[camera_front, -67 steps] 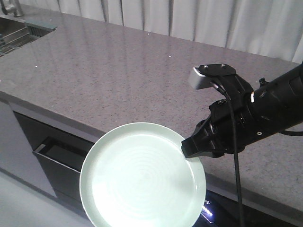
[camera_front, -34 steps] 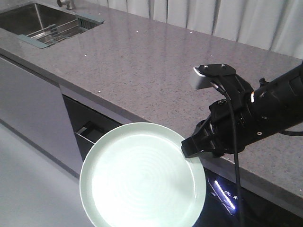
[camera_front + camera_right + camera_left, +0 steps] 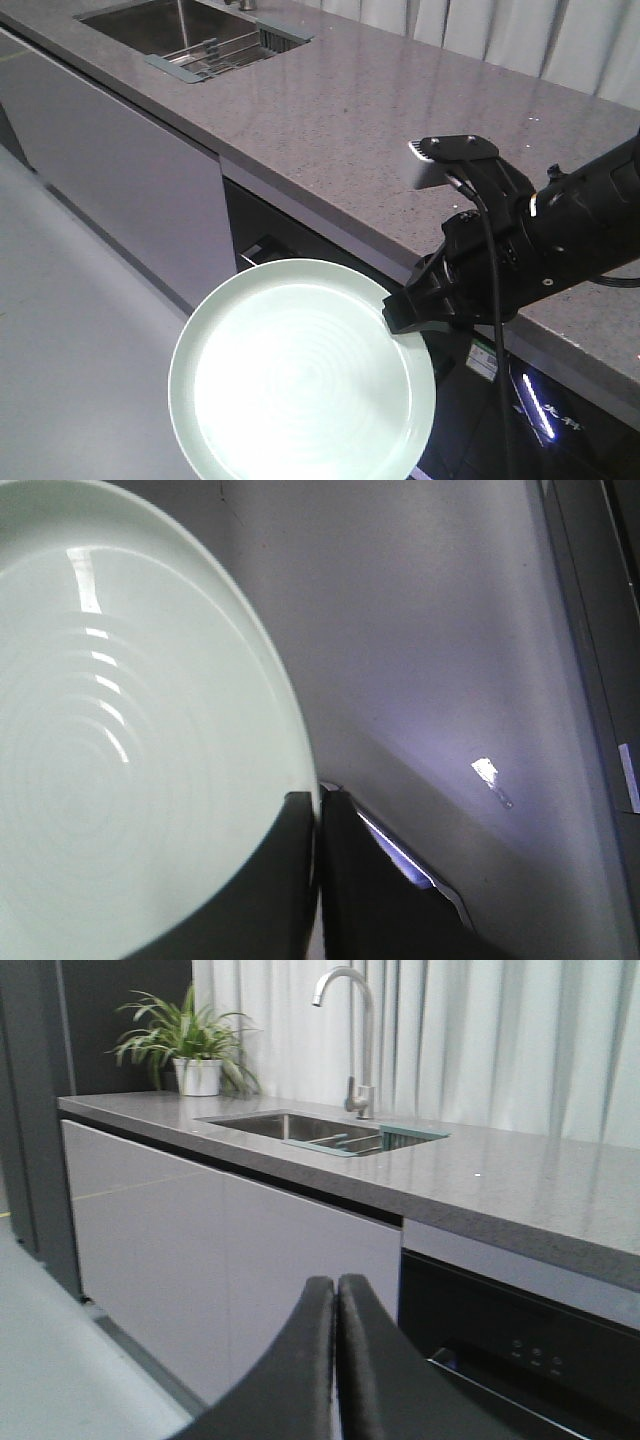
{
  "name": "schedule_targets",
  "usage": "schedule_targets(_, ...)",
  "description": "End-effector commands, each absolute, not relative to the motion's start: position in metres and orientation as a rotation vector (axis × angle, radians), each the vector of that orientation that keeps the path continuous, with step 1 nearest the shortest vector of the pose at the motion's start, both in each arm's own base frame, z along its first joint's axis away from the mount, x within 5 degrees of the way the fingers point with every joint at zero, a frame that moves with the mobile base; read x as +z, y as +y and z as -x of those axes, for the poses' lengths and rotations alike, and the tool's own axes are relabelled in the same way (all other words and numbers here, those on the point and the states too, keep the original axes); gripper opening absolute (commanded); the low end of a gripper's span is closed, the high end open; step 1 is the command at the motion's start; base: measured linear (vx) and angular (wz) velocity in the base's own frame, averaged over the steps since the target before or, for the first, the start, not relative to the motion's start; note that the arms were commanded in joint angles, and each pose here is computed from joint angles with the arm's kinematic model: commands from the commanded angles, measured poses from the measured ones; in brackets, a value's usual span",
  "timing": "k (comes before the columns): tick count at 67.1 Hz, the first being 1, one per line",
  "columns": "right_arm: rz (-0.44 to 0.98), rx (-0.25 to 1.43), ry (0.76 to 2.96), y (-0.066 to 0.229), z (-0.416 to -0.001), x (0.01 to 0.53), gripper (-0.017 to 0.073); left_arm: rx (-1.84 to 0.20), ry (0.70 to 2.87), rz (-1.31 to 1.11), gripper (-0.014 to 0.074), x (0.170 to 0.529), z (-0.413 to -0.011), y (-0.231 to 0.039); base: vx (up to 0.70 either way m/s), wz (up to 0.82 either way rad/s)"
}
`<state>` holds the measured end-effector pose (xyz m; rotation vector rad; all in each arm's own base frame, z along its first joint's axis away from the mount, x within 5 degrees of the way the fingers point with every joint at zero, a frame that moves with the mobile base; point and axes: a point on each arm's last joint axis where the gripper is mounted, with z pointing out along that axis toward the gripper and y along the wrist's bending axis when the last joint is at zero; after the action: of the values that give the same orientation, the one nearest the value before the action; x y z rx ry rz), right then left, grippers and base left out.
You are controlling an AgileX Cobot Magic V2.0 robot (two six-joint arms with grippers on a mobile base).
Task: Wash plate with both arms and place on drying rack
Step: 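Drive the base backward away from the counter holding the plate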
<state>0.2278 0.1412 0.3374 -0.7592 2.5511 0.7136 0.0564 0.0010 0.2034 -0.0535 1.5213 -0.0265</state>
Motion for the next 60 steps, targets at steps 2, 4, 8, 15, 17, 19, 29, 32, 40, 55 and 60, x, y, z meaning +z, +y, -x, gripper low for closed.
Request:
schedule_targets(2, 0.733, 0.753, 2.460, 0.1418, -0.2241, 0.3558, -0.0001, -0.034, 1.406, 0.057, -0.0006, 0.2201, -0.0530, 0.0011, -0.08, 0.29)
schedule_targets(4, 0.733, 0.753, 2.460, 0.1418, -0.2241, 0.3558, -0.0001, -0.034, 1.406, 0.057, -0.0006, 0.2201, -0.0530, 0.0011, -0.08, 0.30)
schedule_targets(8, 0.733, 0.753, 2.460, 0.1418, -0.2241, 0.3558, -0.0001, -0.034, 1.406, 0.057, -0.0006, 0.2201, -0.0530, 0.0011, -0.08, 0.30)
schedule_targets(15, 0.733, 0.753, 2.460, 0.1418, -0.2241, 0.3558, -0.0001, -0.034, 1.406, 0.057, -0.0006, 0.2201, -0.0530, 0.0011, -0.08, 0.32)
schedule_targets(17, 0.733, 0.753, 2.460, 0.1418, -0.2241, 0.3558, -0.0001, -0.034, 1.406, 0.057, -0.0006, 0.2201, -0.0530, 0.0011, -0.08, 0.33)
schedule_targets(19, 0.733, 0.753, 2.460, 0.1418, -0.2241, 0.3558, -0.0001, -0.034, 1.406, 0.057, -0.0006, 0.2201, -0.0530, 0.0011, -0.09, 0.33)
schedule_targets(29, 0.733, 0.753, 2.460, 0.1418, -0.2241, 0.3558, -0.0001, -0.034, 1.406, 0.057, -0.0006, 0.2201, -0.0530, 0.0011, -0.09, 0.37)
schedule_targets(32, 0.733, 0.753, 2.460, 0.1418, -0.2241, 0.3558, -0.0001, -0.034, 1.406, 0.057, -0.0006, 0.2201, -0.0530, 0.0011, -0.10, 0.39)
schedule_targets(40, 0.735, 0.753, 2.461, 0.1418, -0.2239, 0.3557, -0.0001, -0.034, 1.406, 0.057, -0.0006, 0.2201, -0.0530, 0.0011, -0.10, 0.39)
schedule_targets(55, 0.737, 0.754, 2.464, 0.1418, -0.2236, 0.3556, -0.0001, -0.034, 1.406, 0.057, -0.0006, 0.2201, -0.0530, 0.0011, -0.09, 0.35)
schedule_targets(60, 0.737, 0.754, 2.464, 0.1418, -0.2236, 0.3556, -0.0001, -0.034, 1.406, 0.057, -0.0006, 0.2201, -0.0530, 0.0011, -0.06, 0.25)
